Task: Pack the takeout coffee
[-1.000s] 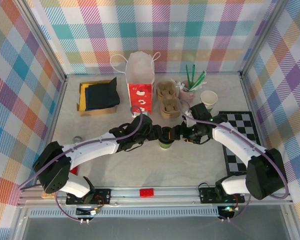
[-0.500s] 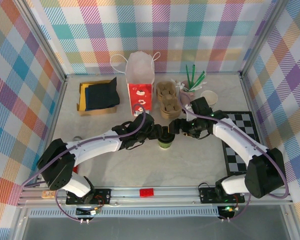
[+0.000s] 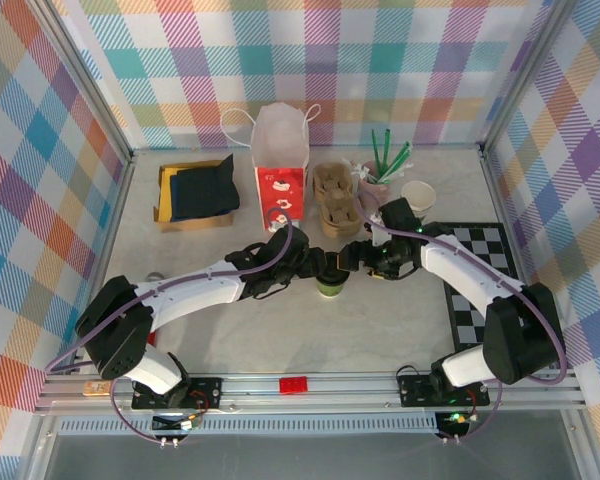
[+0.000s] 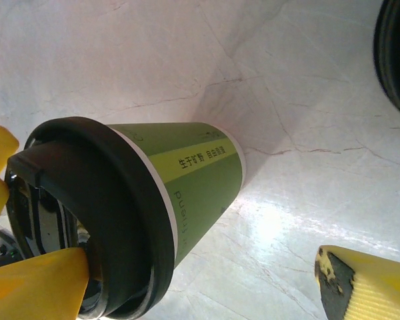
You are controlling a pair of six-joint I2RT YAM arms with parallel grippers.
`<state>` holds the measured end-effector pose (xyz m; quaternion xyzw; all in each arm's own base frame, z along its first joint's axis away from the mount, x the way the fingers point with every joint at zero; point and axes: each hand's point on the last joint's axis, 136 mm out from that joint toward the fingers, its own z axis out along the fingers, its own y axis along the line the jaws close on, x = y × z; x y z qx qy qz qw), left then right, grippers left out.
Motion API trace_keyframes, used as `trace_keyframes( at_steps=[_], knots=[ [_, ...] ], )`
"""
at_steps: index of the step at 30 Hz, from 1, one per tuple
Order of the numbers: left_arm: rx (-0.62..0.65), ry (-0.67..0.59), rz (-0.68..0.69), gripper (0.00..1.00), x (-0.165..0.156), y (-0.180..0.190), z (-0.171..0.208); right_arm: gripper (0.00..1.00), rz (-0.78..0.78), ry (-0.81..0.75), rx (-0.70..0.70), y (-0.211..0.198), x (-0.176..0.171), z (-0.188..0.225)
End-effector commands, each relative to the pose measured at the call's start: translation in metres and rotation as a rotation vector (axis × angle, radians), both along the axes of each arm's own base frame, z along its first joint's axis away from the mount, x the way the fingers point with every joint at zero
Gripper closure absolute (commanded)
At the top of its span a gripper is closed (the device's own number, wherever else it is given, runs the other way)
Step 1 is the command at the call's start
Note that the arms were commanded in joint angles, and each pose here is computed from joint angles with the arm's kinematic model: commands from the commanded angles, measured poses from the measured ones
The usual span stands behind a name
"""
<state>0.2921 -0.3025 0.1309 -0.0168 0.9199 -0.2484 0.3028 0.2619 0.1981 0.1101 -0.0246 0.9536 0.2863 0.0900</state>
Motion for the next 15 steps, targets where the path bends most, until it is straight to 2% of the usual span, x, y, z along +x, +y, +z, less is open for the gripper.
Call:
trace_keyframes(
  at_steps=[1,9,15],
  knots=[
    [0.054,0.05,0.016,0.38,-0.007,0.015,-0.025,0.13,-0.009,0.044,-0.042,-0.008,-0.01,-0.023],
    [0.067,0.078,0.031,0.39,-0.016,0.026,-0.04,0.13,-0.028,0.067,-0.078,-0.016,-0.014,-0.038],
    [0.023,0.056,0.023,0.38,-0.017,0.023,-0.023,0.14,0.011,0.017,0.006,-0.003,-0.01,-0.011]
  ],
)
